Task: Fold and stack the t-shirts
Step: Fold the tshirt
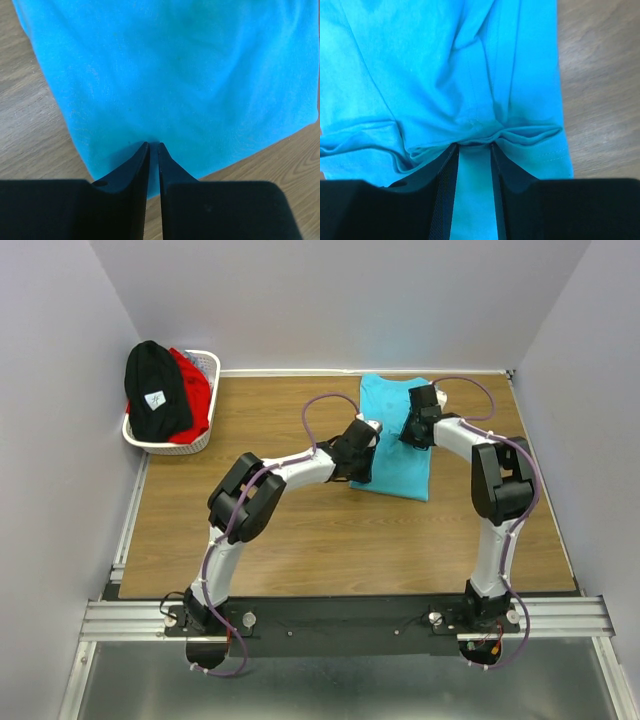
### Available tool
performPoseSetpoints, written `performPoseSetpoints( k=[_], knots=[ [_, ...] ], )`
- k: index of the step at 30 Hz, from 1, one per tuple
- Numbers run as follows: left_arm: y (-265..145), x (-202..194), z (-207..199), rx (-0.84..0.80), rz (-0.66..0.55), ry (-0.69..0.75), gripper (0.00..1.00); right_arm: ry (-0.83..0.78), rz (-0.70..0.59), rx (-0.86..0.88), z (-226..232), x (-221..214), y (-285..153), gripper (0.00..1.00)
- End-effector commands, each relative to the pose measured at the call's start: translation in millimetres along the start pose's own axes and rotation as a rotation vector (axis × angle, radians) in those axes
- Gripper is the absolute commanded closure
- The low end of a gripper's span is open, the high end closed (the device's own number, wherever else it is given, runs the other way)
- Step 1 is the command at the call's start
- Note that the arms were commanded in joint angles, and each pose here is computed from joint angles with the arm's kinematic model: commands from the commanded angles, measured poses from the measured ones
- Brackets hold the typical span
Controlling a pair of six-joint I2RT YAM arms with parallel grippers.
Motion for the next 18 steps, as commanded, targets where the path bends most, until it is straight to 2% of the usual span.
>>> performPoseSetpoints(
  k=[1, 10, 13, 18],
  knots=[
    [0.0, -1.3, 0.7, 0.029, -0.018, -0.014, 0.81, 0.008, -0.059, -0.045, -3.9, 20.1, 4.8, 0.61],
    [1.1, -10.9, 3.4, 0.041, 0.006, -0.02, 0.82, 0.023, -0.042, -0.034, -12.7, 29.4, 19.3, 0.61],
    [1.7, -14.3, 3.2, 0.033, 0.013, -0.041, 0.82, 0.023, -0.051, -0.021, -12.7, 31.0, 8.1, 0.61],
    [-0.6, -24.8, 4.1, 0.017, 0.027, -0.086, 0.84, 0.046, -0.092, 0.046, -13.0, 42.8, -42.6, 0.59]
  ],
)
Point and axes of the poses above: each gripper's point midway between its finger pads, its own y axis out along the fingers, its own z axis along the line the jaws close on, x = y × z, the point moved 10 cm from there along -y, back along the fingers, and after that the axes turned 1 degree about y, right-handed, at the moved point
